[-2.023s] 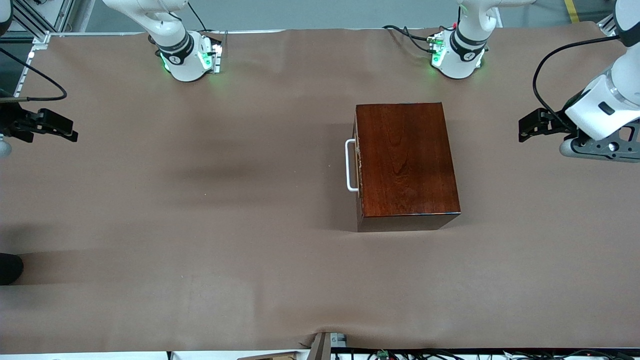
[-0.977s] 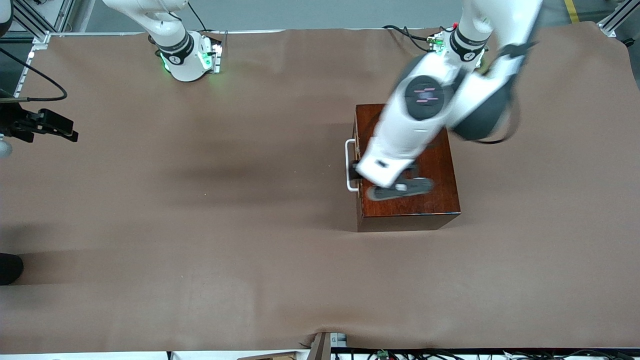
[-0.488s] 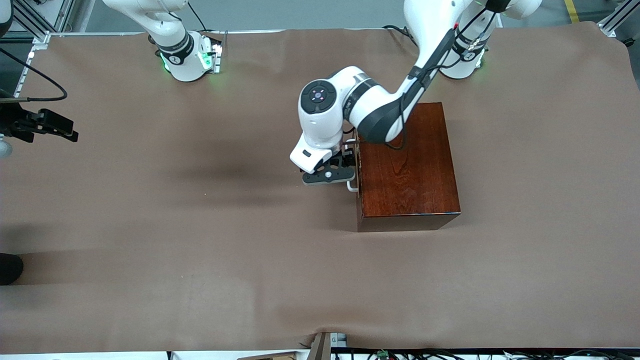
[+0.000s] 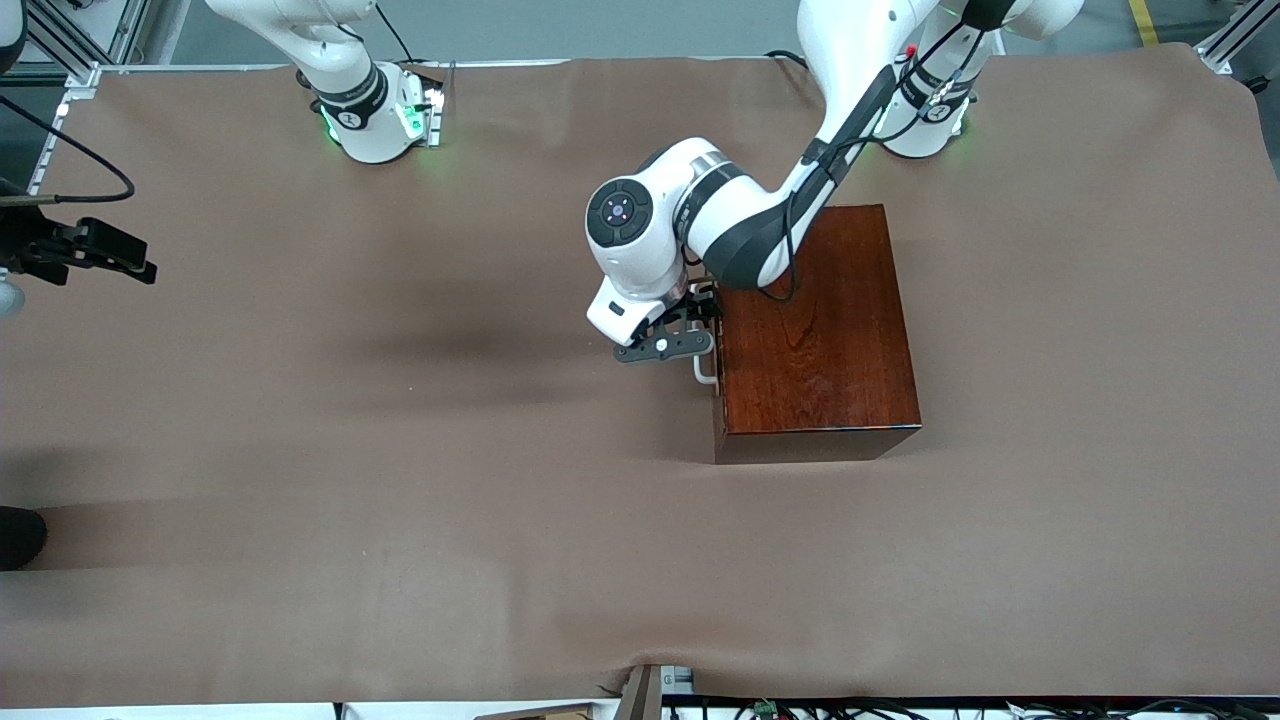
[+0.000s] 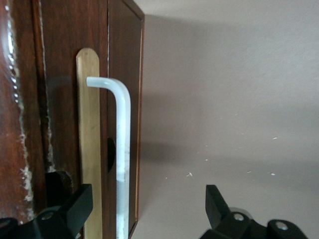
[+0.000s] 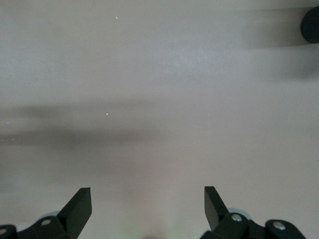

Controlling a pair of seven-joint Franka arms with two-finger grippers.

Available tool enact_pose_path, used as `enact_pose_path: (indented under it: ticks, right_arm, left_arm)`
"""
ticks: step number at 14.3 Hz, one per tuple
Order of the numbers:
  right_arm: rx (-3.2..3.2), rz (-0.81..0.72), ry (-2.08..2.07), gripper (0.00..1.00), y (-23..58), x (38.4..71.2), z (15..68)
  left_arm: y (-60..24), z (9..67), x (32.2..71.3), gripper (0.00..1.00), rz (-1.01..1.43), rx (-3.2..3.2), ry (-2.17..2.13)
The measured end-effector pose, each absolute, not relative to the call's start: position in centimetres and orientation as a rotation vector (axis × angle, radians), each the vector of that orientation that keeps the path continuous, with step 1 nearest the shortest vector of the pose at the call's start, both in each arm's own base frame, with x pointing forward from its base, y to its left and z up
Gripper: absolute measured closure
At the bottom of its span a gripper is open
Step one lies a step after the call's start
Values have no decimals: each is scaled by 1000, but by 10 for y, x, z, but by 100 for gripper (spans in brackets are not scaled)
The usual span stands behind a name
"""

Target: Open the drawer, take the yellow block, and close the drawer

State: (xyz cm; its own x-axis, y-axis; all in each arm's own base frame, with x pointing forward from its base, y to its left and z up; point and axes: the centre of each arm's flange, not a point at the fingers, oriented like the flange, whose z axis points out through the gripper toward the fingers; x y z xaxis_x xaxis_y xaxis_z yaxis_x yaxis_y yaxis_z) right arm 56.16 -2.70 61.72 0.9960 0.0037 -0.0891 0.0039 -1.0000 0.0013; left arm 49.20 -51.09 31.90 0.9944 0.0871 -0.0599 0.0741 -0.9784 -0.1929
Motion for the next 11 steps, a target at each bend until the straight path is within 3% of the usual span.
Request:
enact_pose_path:
  ticks: [11]
  right_arm:
    - [3137, -141, 6, 0, -27, 562, 617]
  left_arm:
    - [-532, 270, 464, 0, 156, -2871, -39]
